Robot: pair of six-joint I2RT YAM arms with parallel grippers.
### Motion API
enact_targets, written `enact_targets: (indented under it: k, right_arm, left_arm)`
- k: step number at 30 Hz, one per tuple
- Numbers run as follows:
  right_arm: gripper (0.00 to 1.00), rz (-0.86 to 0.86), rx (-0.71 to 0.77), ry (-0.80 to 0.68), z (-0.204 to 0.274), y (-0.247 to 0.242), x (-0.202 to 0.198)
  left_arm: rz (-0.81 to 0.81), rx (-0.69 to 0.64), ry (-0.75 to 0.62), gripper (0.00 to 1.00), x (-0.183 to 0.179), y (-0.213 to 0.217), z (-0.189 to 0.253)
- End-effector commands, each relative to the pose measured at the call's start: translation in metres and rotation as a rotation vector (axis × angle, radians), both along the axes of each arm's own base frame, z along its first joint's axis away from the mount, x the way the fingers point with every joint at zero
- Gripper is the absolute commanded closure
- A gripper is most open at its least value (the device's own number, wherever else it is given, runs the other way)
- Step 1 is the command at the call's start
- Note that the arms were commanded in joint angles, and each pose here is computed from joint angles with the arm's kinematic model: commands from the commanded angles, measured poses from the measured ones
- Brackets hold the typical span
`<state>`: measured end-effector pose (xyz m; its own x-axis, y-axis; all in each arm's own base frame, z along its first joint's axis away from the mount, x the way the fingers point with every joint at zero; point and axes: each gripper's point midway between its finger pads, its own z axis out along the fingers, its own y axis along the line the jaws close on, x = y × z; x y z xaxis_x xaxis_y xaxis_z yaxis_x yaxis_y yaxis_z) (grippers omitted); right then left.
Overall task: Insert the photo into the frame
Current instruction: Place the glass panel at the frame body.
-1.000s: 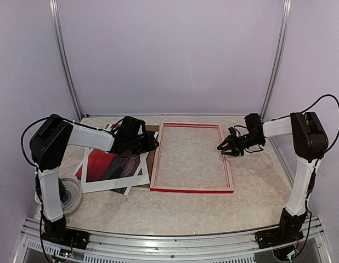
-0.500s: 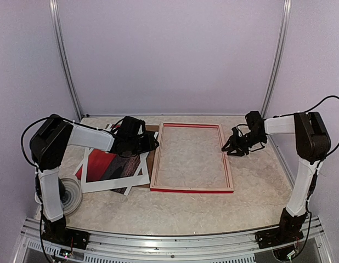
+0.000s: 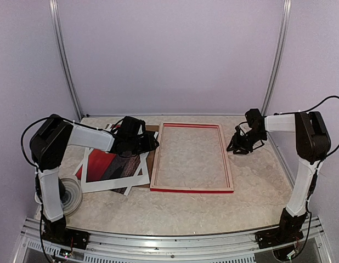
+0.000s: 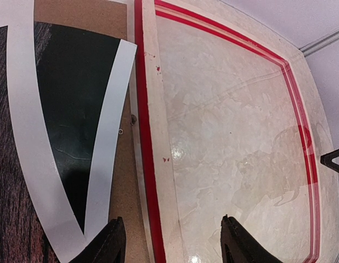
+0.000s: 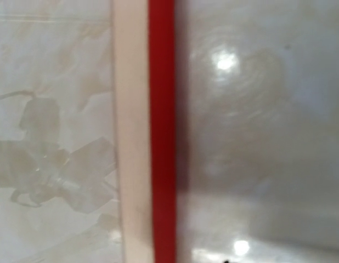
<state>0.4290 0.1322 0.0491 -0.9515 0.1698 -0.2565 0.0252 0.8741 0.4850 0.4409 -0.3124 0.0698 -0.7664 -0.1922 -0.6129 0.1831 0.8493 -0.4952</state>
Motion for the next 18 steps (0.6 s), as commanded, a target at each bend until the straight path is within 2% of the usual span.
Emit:
enact_targets:
  k: [1, 18]
  right_arm:
    - [0.62, 0.004, -0.072, -0.04, 0.012, -0.004, 0.004]
    - [0.64, 0.025, -0.191, -0.043, 0.005, 0.006, 0.011]
  left_arm:
    - [-0.004, -0.002, 0.01, 0.41, -0.002, -0.004, -0.006]
    - [-0.007, 0.025, 0.018, 0.38, -0.004, -0.007, -0.009]
